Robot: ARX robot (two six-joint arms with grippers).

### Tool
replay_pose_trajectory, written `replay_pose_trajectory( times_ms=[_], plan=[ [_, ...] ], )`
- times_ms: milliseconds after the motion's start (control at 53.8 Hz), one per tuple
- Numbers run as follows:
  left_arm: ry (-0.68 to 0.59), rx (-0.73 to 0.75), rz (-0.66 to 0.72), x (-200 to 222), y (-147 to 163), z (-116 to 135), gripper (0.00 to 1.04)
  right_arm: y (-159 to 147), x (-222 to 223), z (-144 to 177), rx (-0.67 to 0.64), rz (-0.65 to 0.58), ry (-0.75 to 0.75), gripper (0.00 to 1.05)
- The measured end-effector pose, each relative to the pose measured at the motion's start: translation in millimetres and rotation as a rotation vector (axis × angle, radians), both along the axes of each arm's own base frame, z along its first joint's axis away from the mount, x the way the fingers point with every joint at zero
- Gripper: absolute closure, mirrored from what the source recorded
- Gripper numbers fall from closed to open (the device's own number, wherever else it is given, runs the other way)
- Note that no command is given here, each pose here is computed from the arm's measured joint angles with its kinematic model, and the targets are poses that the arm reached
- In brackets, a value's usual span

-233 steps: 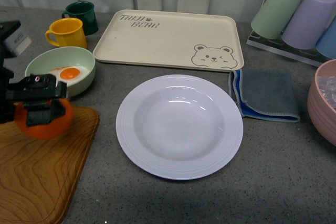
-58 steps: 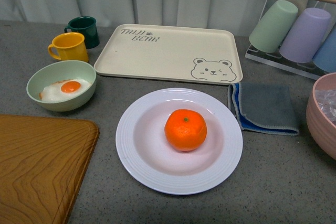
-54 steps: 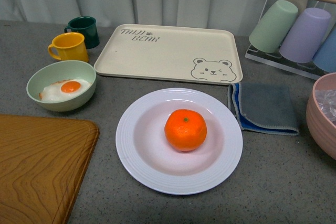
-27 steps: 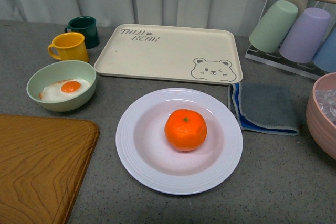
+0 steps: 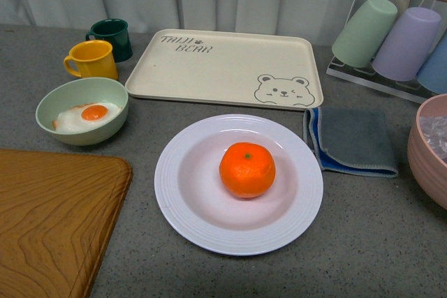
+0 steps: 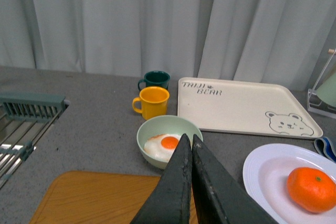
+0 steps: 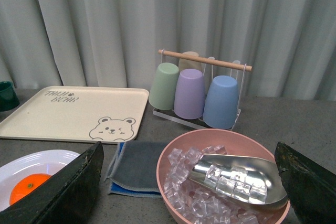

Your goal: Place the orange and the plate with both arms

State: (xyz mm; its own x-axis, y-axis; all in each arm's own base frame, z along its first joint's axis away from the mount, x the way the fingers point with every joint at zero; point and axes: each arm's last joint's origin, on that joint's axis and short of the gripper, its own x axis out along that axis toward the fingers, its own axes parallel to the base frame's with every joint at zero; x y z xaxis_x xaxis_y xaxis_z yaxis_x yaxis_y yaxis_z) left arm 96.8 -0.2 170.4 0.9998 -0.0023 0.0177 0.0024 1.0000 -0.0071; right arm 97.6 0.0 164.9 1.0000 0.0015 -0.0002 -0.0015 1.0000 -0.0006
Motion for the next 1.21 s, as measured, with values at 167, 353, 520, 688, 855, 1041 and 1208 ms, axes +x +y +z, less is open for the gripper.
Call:
replay_pose_trajectory(
  times_ms=[167,353,520,688,855,1041,1208],
  plan=[
    [0.000,0.000,0.000,-0.1,0.0,-0.1,0.79,0.0,0.0,0.0,0.000,0.000,0.000,0.09],
    [0.000,0.000,0.000,-0.1,0.0,-0.1,0.41,0.0,0.0,0.0,0.000,0.000,0.000,0.09],
    [0.000,0.000,0.000,-0.1,0.0,-0.1,0.13,0.0,0.0,0.0,0.000,0.000,0.000,0.09],
    [0.000,0.002,0.000,-0.1,0.0,-0.1,0.07,0.0,0.0,0.0,0.000,0.000,0.000,0.09],
    [0.000,0.002,0.001,-0.1,0.0,-0.1,0.07,1.0,3.9,-2.4,-0.124,-0.166,0.055,0.09],
    [0.000,0.002,0.000,-0.1,0.0,-0.1,0.07,4.3,32.3,9.0,-0.059,-0.050,0.154,0.09],
    [0.000,0.002,0.000,-0.1,0.0,-0.1,0.07,9.3,82.6,5.6,0.157,0.119,0.350,0.09]
  ],
)
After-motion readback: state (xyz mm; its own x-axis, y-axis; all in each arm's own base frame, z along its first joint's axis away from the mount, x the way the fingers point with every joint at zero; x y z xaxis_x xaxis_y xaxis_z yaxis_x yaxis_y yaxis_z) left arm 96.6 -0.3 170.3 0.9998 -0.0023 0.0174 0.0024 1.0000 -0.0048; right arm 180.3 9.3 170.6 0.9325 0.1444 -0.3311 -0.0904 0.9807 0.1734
